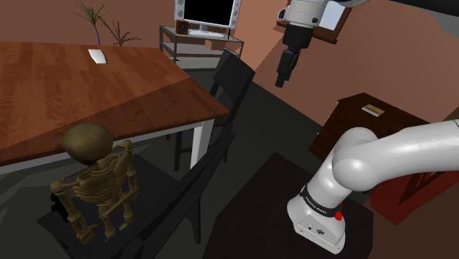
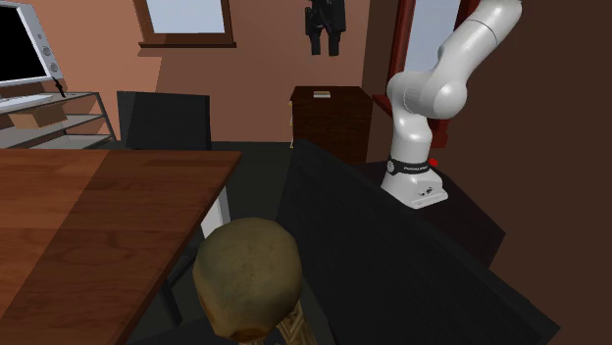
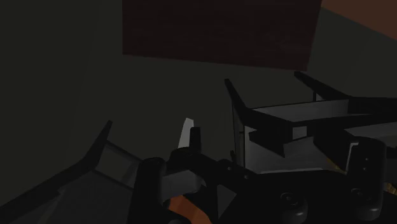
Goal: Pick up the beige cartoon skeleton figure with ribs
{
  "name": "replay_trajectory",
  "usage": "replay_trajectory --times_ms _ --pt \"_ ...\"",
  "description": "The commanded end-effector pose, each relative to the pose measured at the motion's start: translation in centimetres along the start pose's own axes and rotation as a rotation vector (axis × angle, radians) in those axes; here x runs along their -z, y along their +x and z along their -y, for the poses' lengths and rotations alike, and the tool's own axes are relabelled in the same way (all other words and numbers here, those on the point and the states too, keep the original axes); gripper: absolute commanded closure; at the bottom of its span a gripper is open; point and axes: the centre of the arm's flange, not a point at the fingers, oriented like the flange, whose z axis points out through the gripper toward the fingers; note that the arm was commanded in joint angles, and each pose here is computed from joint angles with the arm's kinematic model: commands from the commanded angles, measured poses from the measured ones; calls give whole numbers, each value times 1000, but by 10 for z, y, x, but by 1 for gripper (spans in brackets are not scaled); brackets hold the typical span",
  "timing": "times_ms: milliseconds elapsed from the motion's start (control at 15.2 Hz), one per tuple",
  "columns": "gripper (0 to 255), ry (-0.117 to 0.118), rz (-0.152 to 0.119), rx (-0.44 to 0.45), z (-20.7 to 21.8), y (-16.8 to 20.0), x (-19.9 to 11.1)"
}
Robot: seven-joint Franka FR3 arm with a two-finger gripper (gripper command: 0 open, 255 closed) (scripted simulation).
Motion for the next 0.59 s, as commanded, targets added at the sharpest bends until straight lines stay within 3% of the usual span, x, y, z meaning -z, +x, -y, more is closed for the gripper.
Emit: replay_trajectory --times_ms 0,528 --pt "0 0 0 0 0 0 0" --pt "0 39 -4 -225 88 25 -39"
